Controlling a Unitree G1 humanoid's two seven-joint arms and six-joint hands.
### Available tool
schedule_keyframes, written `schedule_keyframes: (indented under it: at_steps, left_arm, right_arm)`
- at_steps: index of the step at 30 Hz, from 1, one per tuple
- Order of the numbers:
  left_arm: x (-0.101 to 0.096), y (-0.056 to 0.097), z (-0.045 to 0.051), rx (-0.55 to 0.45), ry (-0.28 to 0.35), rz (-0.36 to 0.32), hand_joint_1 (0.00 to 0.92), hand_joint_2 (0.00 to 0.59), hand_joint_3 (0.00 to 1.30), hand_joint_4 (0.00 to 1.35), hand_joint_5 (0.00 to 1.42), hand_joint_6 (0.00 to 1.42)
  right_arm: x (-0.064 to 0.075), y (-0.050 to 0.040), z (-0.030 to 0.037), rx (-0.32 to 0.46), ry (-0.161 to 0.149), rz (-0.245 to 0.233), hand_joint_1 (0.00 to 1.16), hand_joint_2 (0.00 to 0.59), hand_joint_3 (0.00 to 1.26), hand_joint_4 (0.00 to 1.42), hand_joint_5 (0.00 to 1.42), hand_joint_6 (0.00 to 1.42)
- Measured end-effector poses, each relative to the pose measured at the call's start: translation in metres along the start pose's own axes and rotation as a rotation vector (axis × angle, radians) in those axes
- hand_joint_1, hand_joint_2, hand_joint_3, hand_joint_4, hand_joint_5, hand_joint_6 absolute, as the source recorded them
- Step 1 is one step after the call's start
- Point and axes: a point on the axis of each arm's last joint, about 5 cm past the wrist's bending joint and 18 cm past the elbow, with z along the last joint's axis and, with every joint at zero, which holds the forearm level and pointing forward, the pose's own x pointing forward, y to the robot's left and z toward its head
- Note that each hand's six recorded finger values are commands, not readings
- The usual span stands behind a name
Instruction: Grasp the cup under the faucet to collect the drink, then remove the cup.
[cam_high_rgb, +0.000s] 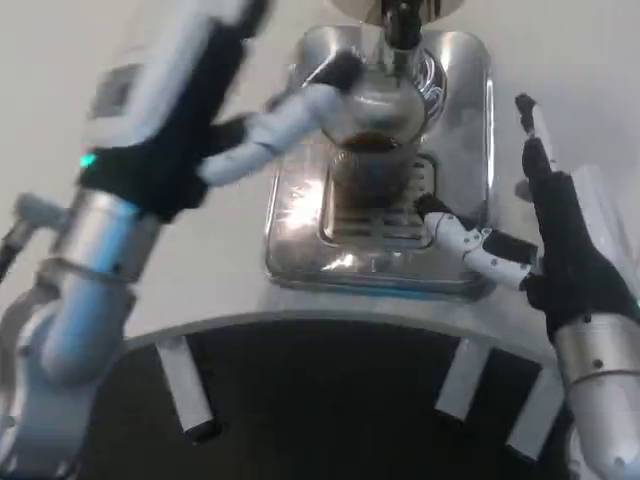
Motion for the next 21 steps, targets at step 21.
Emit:
schedule_keyframes:
  at_steps: [21]
  left_arm:
    - [-0.042, -0.009, -0.0145, 0.062, 0.183, -0.011, 0.000, 0.248, 0.00, 0.00, 0.00, 0.00]
  right_arm:
    - [0.016, 0.0041, -0.0017, 0.006, -0.008, 0.077, 0.72, 0.244, 0.01, 0.00, 0.02, 0.16]
